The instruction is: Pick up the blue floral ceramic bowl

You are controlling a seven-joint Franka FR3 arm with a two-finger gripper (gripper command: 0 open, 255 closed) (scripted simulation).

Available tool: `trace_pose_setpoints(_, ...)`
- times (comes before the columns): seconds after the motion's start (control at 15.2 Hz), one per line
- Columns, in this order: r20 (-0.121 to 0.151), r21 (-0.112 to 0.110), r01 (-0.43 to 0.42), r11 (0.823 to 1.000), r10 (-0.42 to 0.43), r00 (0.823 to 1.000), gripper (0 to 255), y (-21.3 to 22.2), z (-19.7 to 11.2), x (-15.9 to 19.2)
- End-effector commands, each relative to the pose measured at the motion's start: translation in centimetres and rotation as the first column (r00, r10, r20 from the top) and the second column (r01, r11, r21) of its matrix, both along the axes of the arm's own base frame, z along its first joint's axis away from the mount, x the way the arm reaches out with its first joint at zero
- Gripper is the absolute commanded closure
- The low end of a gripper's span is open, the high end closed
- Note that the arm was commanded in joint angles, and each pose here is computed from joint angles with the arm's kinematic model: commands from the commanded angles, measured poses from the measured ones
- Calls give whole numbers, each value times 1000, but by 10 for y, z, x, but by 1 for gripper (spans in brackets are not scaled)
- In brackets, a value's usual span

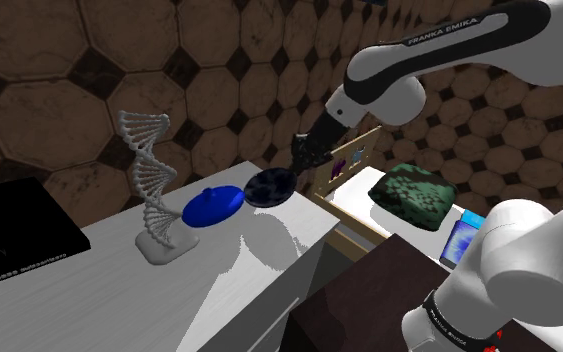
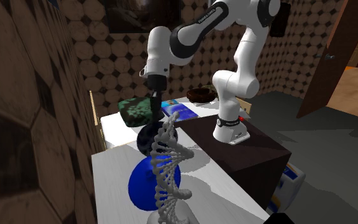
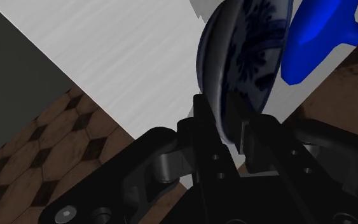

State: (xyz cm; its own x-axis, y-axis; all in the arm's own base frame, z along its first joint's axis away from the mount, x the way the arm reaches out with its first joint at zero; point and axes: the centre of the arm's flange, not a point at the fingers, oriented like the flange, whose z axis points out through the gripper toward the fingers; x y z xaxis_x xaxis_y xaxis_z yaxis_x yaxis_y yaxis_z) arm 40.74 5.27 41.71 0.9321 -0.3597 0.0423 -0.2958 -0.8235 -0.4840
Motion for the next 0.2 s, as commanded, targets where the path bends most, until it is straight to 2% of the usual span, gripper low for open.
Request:
trace_pose_setpoints(0.0,0,0,0,1000,0,1000,255,0,11,0)
trace_pose_setpoints(0.13,0,0,0,1000,0,1000,255,0,12,0)
